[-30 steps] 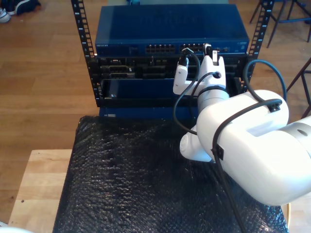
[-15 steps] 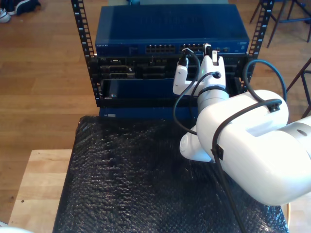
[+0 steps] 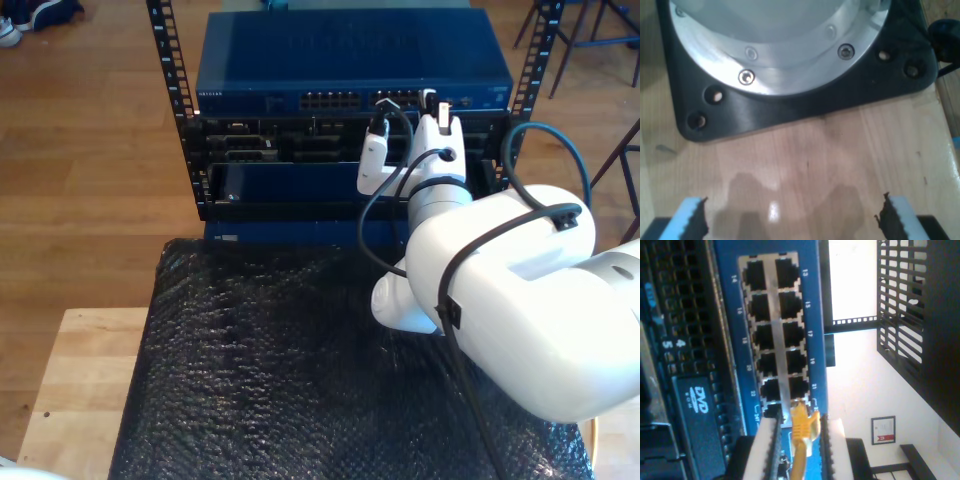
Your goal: Grab the cable and plug it in
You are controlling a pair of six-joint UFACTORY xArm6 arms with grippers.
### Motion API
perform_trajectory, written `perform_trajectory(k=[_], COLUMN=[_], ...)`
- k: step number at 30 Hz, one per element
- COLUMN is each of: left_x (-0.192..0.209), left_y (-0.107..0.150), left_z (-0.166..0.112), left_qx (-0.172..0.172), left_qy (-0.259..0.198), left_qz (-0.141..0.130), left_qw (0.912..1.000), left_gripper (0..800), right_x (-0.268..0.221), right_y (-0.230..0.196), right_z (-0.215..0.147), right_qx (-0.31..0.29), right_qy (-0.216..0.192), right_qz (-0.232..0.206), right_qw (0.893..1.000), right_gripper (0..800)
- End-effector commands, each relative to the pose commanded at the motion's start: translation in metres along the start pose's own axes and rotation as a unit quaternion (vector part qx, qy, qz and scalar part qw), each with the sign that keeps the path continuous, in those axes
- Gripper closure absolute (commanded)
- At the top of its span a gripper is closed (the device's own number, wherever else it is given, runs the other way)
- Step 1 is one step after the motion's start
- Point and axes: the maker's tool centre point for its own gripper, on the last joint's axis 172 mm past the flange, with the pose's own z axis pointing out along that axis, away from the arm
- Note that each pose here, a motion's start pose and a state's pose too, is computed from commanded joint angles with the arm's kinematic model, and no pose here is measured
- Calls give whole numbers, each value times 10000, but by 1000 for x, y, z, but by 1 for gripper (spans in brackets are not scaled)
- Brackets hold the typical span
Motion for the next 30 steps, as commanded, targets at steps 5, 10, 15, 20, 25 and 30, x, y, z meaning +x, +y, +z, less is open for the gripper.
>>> perform_trajectory(k=[5,10,15,20,25,30], left_x=[0,0,0,0,0,0], left_y=[0,0,0,0,0,0], left_z=[0,0,0,0,0,0], left_qx=[6,6,6,6,6,6], left_qy=[-1,-1,-1,-1,-1,-1], left_qz=[-4,-4,-4,-4,-4,-4], left_qw=[10000,10000,10000,10000,10000,10000], left_gripper=[0,0,0,0,0,0], right_x=[-1,1,1,-1,0,2], right_y=[-3,5,15,16,12,12], right_z=[-3,-1,-5,-13,-12,-10], right_qx=[56,104,139,343,638,822], right_qy=[1,31,60,95,145,190], right_qz=[-21,24,54,46,78,129], right_qw=[10000,9999,9999,9994,9978,9963], right_gripper=[543,536,483,460,408,381])
